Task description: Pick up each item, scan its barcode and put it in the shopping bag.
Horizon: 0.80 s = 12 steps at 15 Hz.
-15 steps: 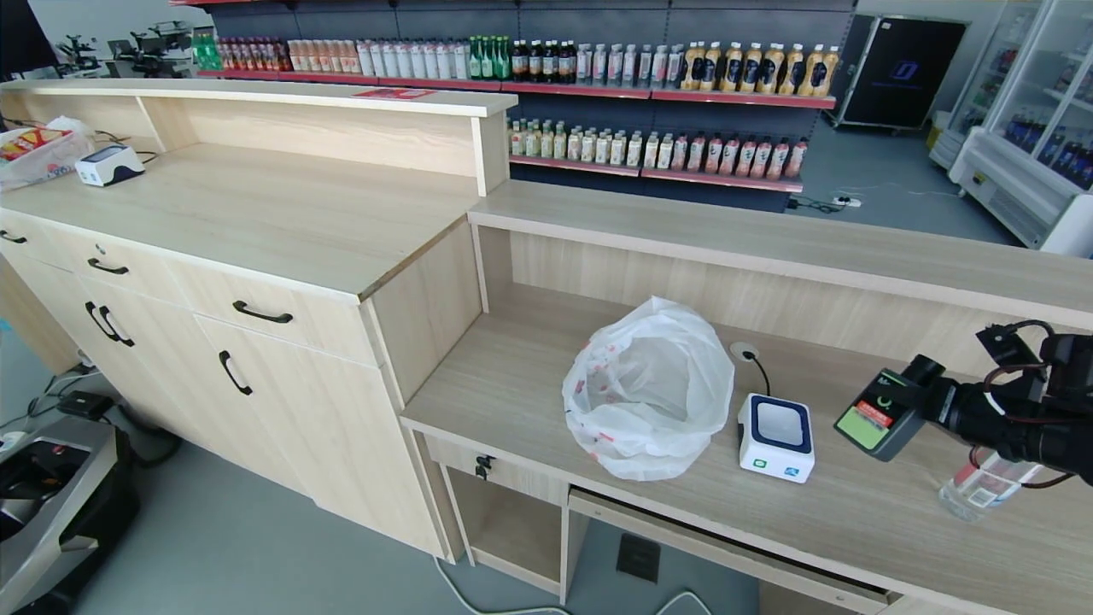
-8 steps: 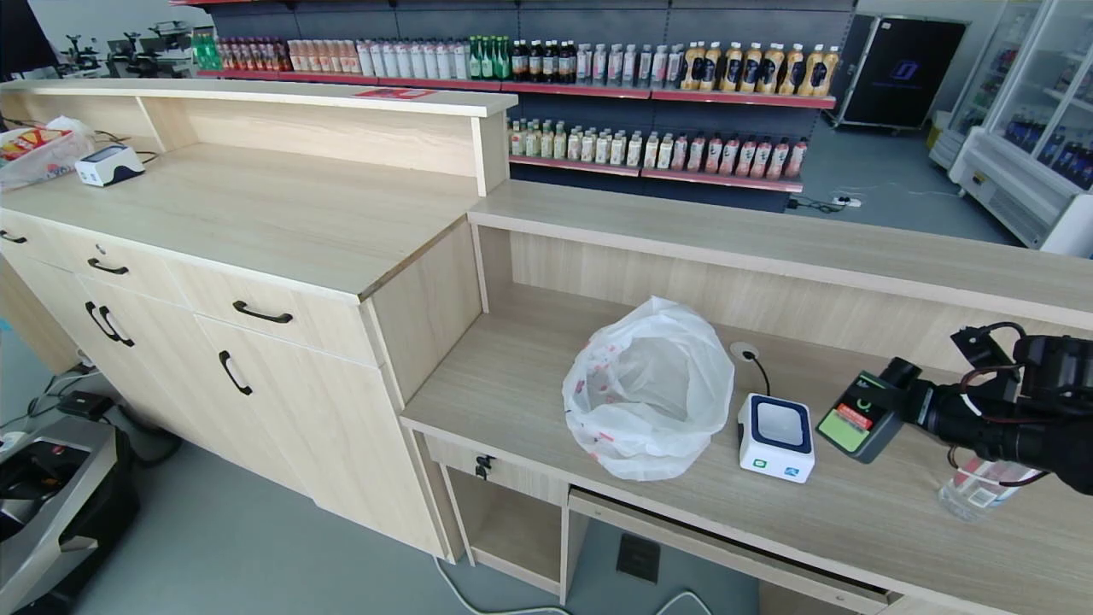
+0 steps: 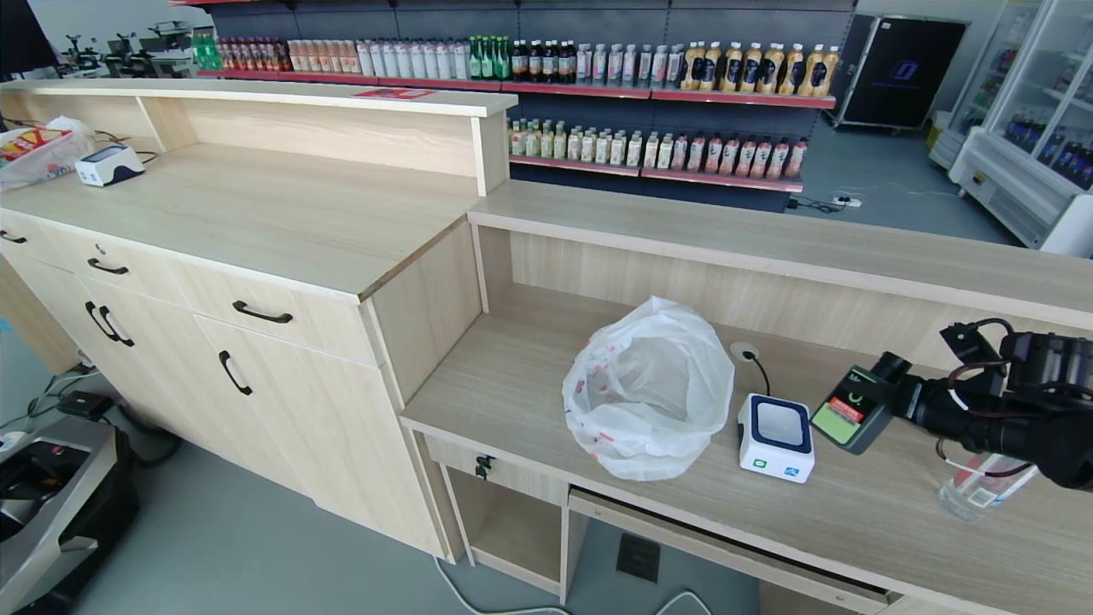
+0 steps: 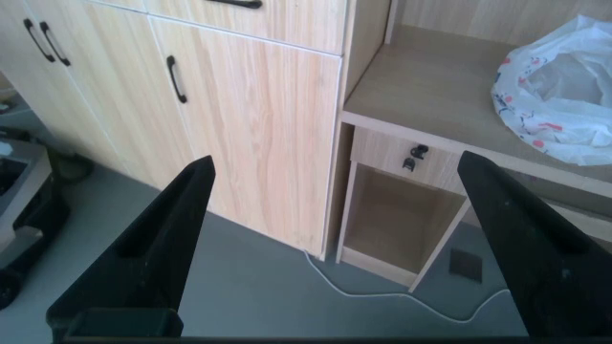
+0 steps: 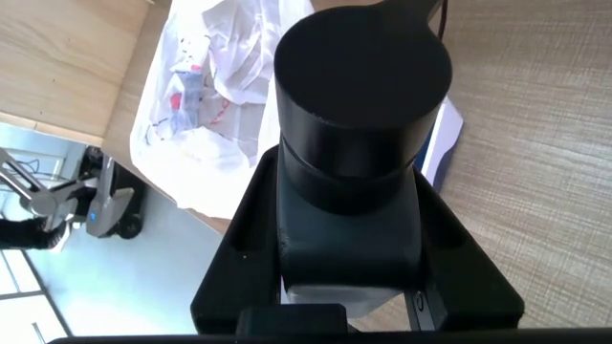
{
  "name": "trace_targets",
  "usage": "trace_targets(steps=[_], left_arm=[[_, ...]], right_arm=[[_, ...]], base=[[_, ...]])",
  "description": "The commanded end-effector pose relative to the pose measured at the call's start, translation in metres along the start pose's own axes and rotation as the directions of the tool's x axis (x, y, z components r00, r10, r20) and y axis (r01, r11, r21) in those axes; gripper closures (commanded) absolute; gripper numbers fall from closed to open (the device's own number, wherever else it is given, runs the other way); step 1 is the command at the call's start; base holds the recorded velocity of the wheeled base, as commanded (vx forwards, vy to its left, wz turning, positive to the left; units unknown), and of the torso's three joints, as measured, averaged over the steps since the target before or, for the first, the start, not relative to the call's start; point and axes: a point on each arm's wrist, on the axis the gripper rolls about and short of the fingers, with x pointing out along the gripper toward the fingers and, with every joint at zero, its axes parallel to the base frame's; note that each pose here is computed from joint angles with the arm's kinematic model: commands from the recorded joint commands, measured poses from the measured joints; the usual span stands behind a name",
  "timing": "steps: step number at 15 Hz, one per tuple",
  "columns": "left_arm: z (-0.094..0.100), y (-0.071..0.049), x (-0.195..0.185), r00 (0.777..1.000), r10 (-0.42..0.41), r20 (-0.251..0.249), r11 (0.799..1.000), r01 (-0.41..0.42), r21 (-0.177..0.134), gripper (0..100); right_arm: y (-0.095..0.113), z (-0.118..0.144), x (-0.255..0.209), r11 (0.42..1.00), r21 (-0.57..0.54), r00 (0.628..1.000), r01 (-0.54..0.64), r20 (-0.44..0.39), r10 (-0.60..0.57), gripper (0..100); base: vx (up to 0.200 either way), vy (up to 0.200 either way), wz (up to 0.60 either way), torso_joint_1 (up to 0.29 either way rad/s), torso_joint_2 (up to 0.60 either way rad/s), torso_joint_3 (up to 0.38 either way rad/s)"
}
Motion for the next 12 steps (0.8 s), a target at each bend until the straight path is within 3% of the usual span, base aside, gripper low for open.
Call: trace_targets(steps=[1, 12], left_arm=[[0.0000, 0.0001, 0.0000, 1.000, 0.001, 0.000, 1.000, -0.001, 0.000, 0], [0.0000, 0.0000, 0.0000, 1.000, 0.001, 0.000, 1.000, -0.001, 0.000, 0]], right_arm=[[-0.0032, -0.0030, 0.0062, 1.000, -0.003, 1.000, -0.006, -0.002, 0.006, 100], [-0.0102, -0.0068, 0.0144, 1.000, -0.031, 1.000, -0.006, -0.009, 0.005, 100]], base=[[0.000, 0.000, 0.00, 0.000, 0.00, 0.000], [0.000, 0.000, 0.00, 0.000, 0.00, 0.000]])
